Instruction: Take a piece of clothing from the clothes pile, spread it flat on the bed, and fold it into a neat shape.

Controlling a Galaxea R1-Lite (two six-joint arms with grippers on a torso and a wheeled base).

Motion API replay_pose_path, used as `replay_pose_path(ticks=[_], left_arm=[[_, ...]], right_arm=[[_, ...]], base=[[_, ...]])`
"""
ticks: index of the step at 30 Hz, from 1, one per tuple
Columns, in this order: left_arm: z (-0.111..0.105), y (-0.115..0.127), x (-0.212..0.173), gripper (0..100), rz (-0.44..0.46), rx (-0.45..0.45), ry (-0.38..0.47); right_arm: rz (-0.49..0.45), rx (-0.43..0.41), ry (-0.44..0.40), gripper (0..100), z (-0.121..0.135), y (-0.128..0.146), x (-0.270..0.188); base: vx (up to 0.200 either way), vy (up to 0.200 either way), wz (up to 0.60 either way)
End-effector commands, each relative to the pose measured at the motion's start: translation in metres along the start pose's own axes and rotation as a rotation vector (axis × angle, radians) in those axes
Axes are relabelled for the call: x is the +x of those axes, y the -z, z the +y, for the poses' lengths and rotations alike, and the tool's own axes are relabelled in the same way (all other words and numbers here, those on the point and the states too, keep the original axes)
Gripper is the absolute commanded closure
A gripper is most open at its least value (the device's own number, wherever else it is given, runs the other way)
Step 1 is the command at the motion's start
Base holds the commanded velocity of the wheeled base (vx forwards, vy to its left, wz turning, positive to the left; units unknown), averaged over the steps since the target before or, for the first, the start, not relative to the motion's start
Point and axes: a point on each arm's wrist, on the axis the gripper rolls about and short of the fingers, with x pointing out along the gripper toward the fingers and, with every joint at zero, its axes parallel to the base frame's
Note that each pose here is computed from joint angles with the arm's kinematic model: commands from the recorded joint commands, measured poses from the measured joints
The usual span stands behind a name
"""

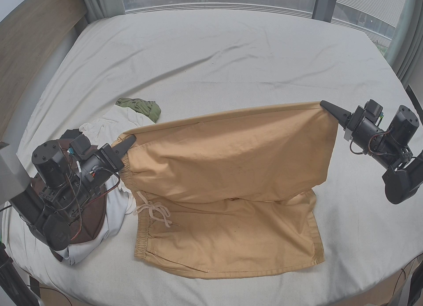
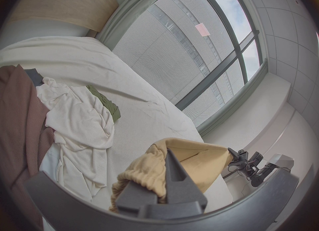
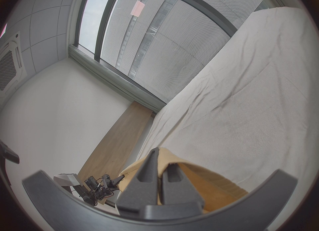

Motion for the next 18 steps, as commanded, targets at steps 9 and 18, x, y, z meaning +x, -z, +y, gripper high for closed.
replay_pose_path(ticks=[9,18], left_arm=[[0.022,0.003,0.035,100,-0.047,0.006,-0.024],[0.048,0.002,0.053,100,-0.112,0.001,-0.098]], right_arm=[[0.005,0.023,0.007,100,-0.035,0.004,0.028],[0.006,0.045,0.008,100,-0.059,0.006,0.048]], base=[[0.000,0.000,0.00],[0.000,0.000,0.00]])
